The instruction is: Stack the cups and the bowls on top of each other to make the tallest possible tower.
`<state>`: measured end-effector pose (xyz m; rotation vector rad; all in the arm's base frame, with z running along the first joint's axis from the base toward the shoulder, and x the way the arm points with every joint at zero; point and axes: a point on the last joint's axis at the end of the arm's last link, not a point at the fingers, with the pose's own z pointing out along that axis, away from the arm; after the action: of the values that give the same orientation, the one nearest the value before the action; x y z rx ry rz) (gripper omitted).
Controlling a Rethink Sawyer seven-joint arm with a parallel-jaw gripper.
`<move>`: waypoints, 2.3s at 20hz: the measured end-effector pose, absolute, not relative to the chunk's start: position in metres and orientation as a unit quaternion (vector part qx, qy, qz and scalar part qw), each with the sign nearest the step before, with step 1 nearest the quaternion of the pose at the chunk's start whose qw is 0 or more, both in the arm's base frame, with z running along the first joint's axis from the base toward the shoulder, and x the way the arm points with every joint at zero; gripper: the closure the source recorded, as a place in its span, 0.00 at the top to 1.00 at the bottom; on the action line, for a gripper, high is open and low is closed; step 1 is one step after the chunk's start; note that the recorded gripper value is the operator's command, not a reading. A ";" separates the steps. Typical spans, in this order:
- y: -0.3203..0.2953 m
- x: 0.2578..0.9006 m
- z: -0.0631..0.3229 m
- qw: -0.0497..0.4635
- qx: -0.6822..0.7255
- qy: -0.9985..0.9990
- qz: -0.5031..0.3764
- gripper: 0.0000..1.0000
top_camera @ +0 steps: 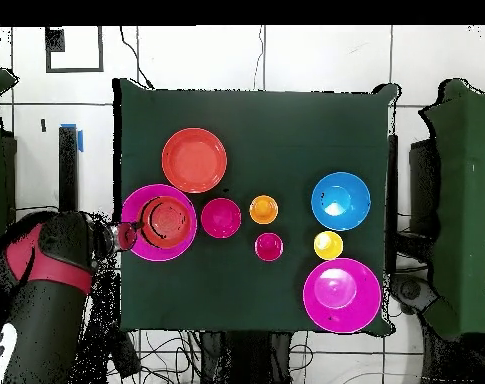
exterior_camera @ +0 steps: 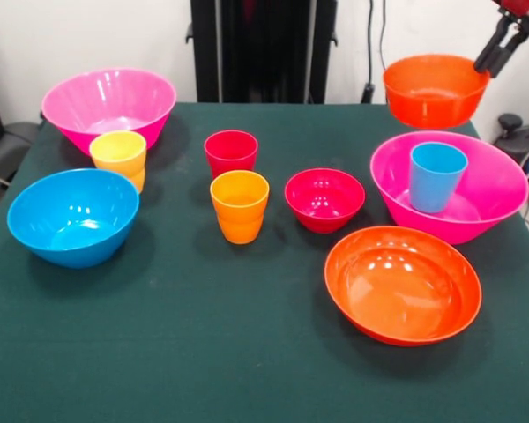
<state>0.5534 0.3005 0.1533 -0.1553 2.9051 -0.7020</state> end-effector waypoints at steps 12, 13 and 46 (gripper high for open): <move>0.315 0.548 0.114 0.074 -0.059 0.961 -0.258 0.00; 0.314 0.548 0.111 0.073 -0.060 0.961 -0.260 0.00; 0.333 0.562 0.087 0.027 -0.059 0.953 -0.297 0.00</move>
<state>0.5623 0.3330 0.0867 -0.1826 2.9422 -0.9178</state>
